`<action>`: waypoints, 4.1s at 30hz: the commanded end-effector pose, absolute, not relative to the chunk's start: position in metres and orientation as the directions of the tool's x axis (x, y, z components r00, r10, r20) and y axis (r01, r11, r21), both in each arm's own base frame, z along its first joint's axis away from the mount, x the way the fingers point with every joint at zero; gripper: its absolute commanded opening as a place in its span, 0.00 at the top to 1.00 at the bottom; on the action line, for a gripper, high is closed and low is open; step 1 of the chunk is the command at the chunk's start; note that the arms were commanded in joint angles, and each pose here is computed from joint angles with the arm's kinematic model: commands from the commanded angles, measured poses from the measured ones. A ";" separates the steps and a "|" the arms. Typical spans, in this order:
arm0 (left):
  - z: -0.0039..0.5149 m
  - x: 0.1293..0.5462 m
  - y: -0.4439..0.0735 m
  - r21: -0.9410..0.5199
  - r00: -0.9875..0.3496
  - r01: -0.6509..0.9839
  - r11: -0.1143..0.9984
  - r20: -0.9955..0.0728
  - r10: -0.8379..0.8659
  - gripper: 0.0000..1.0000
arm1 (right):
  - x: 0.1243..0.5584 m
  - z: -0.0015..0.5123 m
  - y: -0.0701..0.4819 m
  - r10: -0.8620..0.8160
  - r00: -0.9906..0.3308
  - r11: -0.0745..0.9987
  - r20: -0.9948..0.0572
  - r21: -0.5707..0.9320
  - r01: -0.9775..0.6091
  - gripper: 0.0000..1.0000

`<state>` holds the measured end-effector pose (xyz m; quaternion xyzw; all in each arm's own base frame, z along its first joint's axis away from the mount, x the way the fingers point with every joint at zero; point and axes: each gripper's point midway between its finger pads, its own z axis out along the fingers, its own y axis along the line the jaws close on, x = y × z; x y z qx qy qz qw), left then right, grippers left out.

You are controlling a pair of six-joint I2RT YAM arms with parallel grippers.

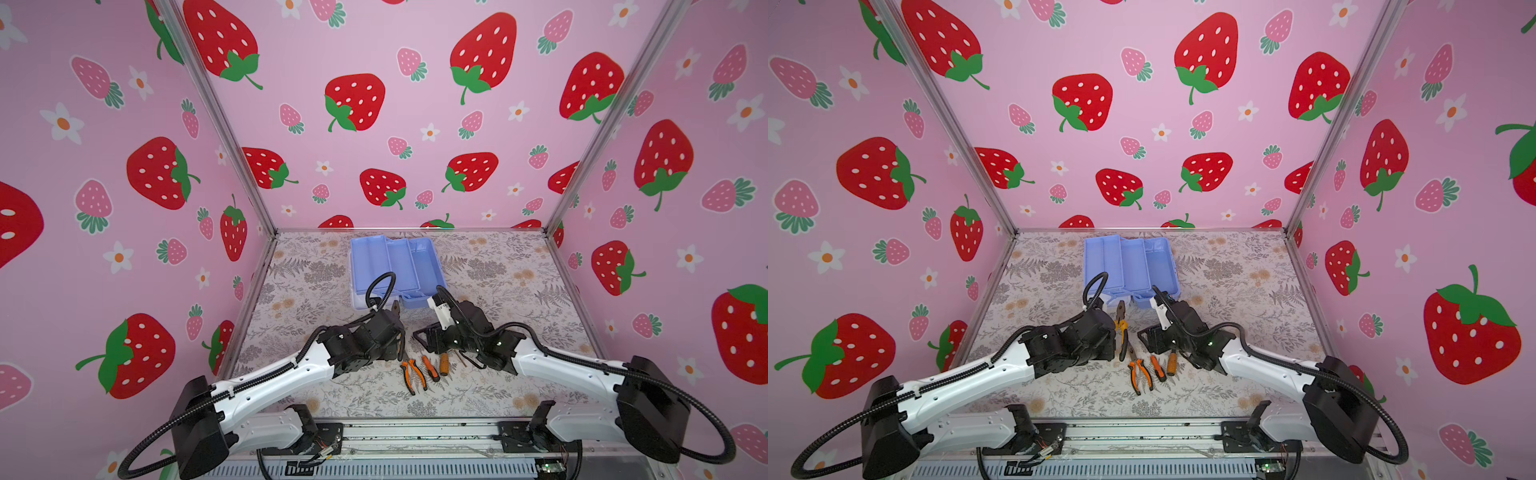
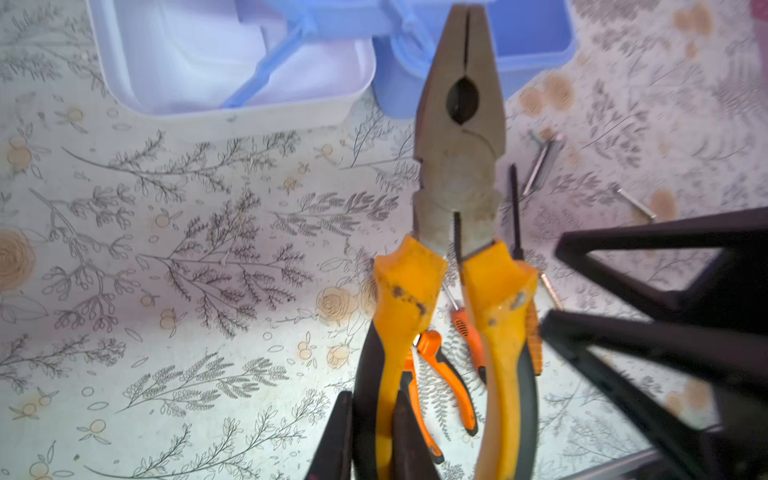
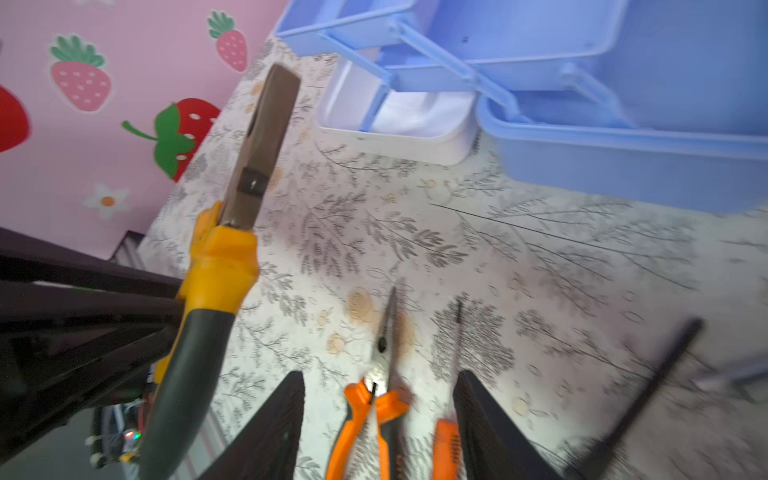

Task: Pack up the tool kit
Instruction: 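Lift yellow-black pliers with left gripper while right gripper grasps their handle, then carry yellow-black pliers with right gripper to box while left gripper withdraws, then lower yellow-black pliers into box's deep compartment and open right gripper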

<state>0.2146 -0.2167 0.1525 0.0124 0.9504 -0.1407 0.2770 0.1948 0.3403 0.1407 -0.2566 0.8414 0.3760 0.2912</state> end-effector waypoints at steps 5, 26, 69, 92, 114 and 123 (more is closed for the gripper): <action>0.169 0.233 -0.218 -0.226 -0.828 0.107 0.968 -0.560 -0.039 1.00 | 0.178 0.176 0.385 -0.232 -0.664 0.373 -0.711 0.565 -0.736 0.36; 0.189 0.255 -0.215 -0.337 -0.807 0.095 0.937 -0.577 -0.126 1.00 | 0.202 0.226 0.370 -0.142 -0.607 0.430 -0.782 0.504 -0.749 0.35; 0.195 0.299 -0.237 -0.345 -0.776 0.102 0.933 -0.614 -0.143 0.56 | 0.385 0.232 0.278 -0.089 -0.548 0.795 -0.832 0.272 -0.542 1.00; 0.162 0.294 -0.180 -0.329 -0.809 -0.068 0.942 -0.535 -0.245 0.59 | 0.447 0.120 0.348 -0.134 -0.733 0.740 -0.667 0.425 -0.522 1.00; 0.147 0.289 -0.185 -0.353 -0.844 -0.078 0.932 -0.474 -0.250 0.59 | 0.456 0.084 0.369 -0.117 -0.778 0.728 -0.617 0.480 -0.490 0.63; 0.140 0.268 -0.195 -0.301 -0.871 -0.030 0.953 -0.460 -0.172 0.42 | 0.457 0.139 0.339 -0.105 -0.697 0.801 -0.709 0.355 -0.482 0.58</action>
